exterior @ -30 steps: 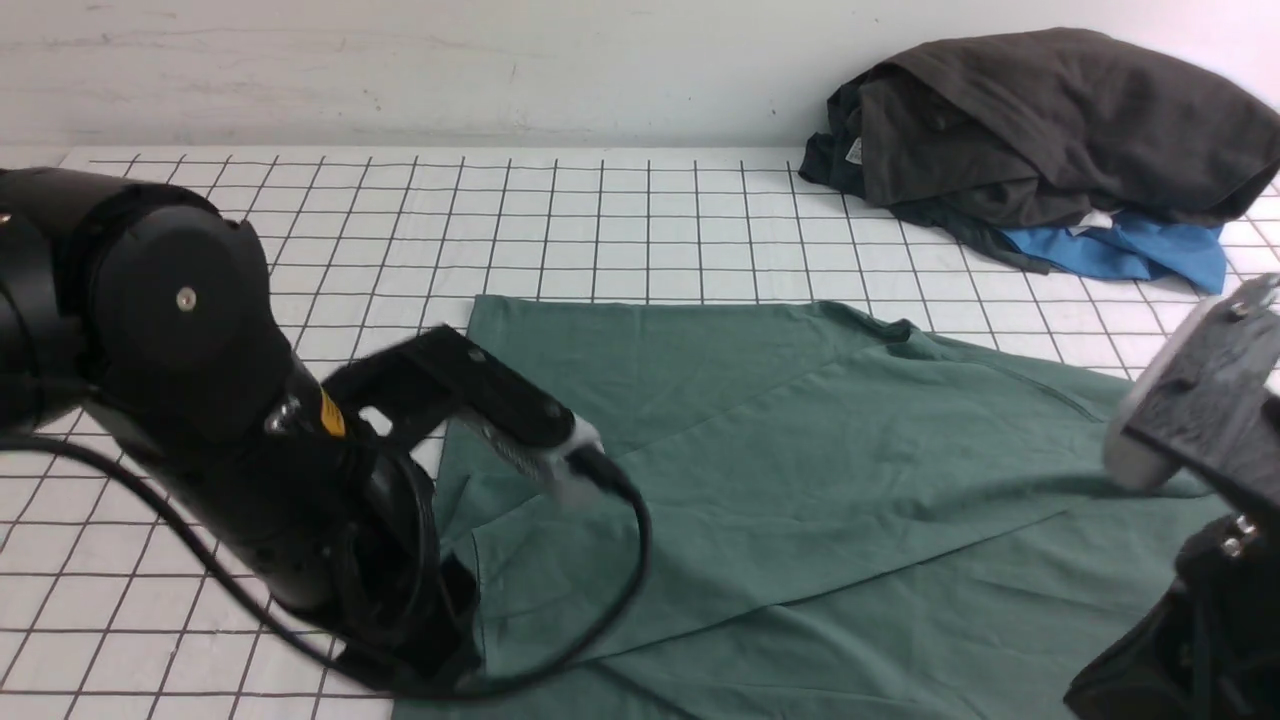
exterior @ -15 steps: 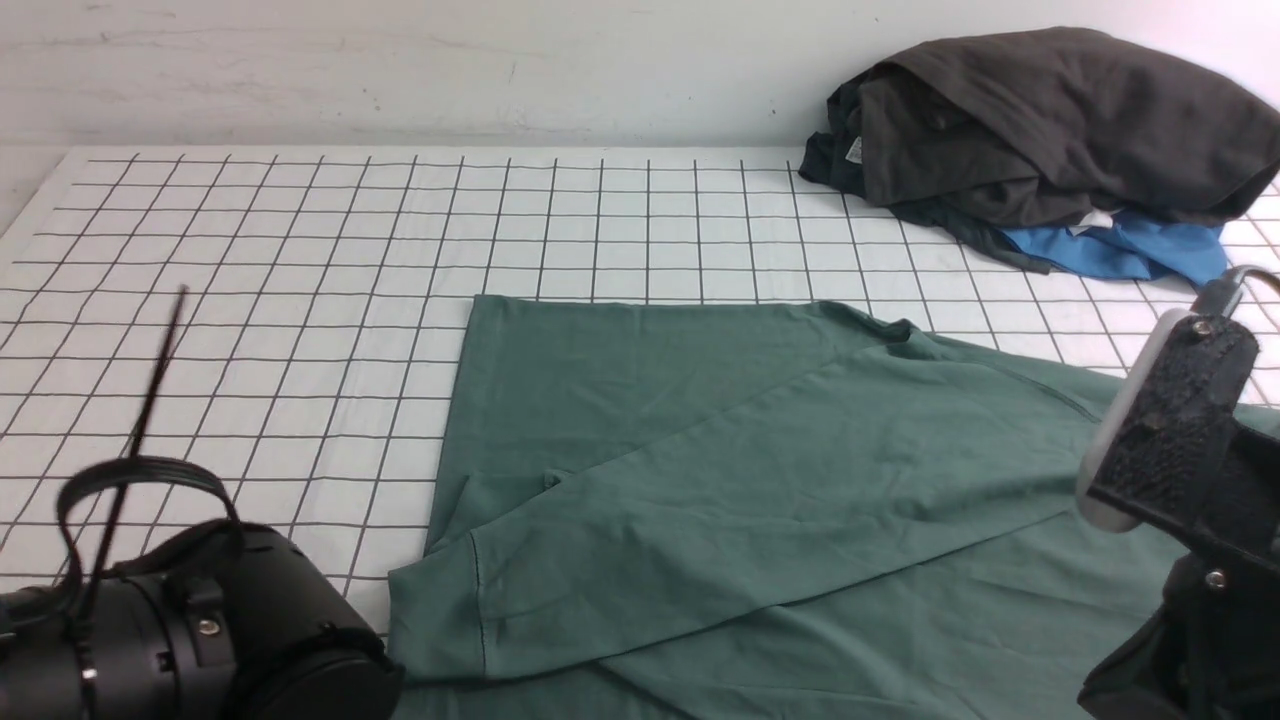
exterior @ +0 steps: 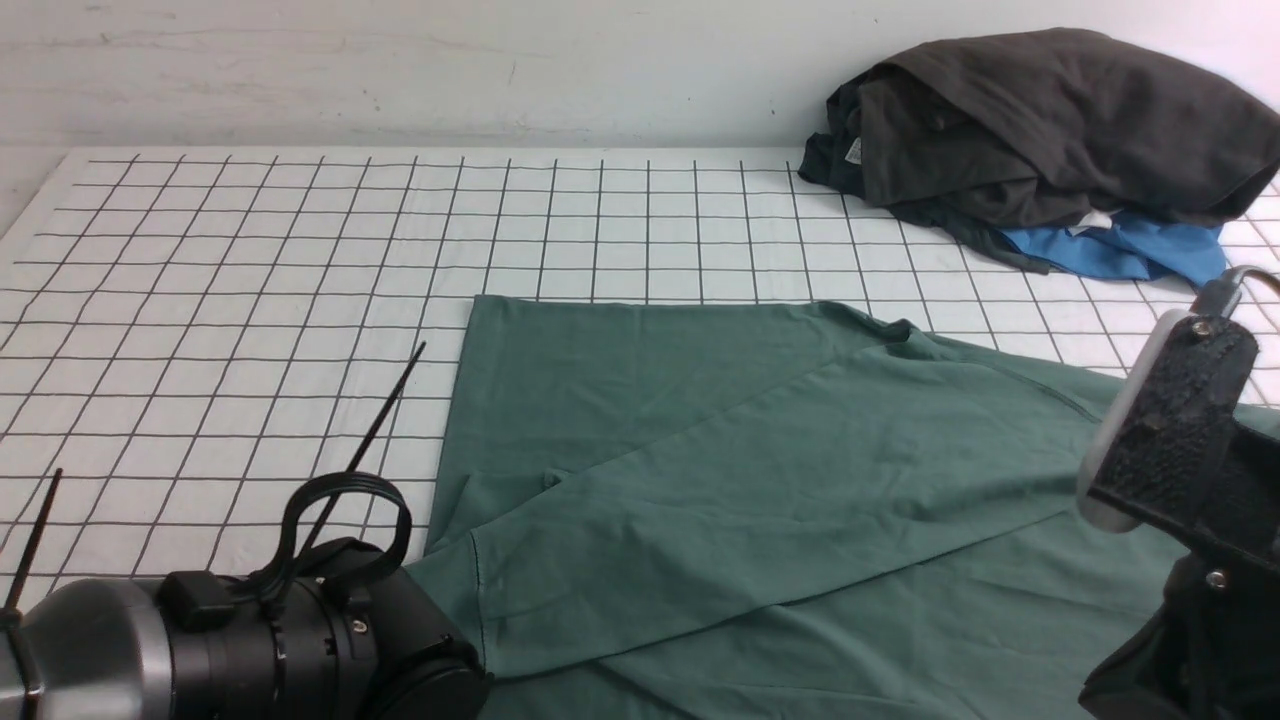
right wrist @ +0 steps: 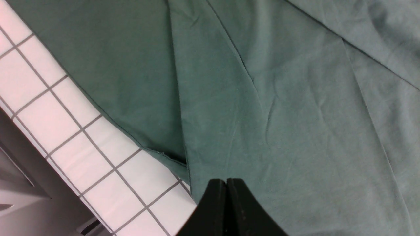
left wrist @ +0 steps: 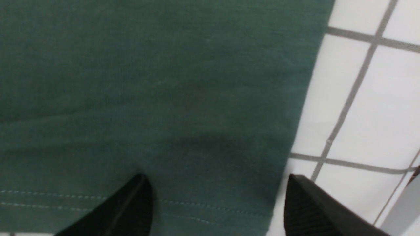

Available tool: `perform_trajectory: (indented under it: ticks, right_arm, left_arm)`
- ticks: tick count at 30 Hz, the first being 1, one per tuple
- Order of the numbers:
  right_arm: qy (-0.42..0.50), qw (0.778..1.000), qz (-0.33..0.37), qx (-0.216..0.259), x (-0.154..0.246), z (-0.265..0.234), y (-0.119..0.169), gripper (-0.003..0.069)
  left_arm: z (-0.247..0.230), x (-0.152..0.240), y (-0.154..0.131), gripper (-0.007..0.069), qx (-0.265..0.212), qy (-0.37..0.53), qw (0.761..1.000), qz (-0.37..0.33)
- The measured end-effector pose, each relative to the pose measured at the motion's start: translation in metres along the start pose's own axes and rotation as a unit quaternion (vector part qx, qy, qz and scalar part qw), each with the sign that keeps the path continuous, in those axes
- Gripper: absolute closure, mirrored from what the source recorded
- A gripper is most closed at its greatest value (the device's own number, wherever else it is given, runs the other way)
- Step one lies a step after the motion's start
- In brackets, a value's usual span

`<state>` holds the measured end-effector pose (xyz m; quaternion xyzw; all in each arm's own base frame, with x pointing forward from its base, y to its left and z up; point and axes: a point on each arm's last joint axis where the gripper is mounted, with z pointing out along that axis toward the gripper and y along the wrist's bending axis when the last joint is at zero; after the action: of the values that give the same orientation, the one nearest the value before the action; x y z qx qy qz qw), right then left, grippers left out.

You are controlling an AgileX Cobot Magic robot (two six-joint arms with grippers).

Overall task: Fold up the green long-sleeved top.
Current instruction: Use both arms simultaneously to clamp the lower edge of the clothing fabric

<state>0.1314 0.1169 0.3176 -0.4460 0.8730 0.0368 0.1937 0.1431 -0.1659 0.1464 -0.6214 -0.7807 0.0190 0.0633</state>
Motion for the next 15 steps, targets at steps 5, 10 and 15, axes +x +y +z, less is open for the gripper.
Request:
perform_trajectory:
  ticks: [5, 10, 15]
  right_arm:
    - [0.000, 1.000, 0.000, 0.001, 0.0000, 0.0000, -0.0001, 0.0673]
    - [0.000, 1.000, 0.000, 0.001, 0.0000, 0.0000, -0.0002, 0.0673]
    - [0.000, 1.000, 0.000, 0.001, 0.0000, 0.0000, -0.0002, 0.0673]
  left_arm:
    - [-0.0021, -0.0027, 0.0028, 0.0179, -0.006, 0.002, 1.000, -0.011]
    - [-0.0023, -0.0044, 0.0077, 0.0305, -0.025, 0.008, 0.999, -0.036]
    - [-0.0022, -0.0043, 0.0102, 0.0436, -0.041, 0.011, 0.998, -0.051]
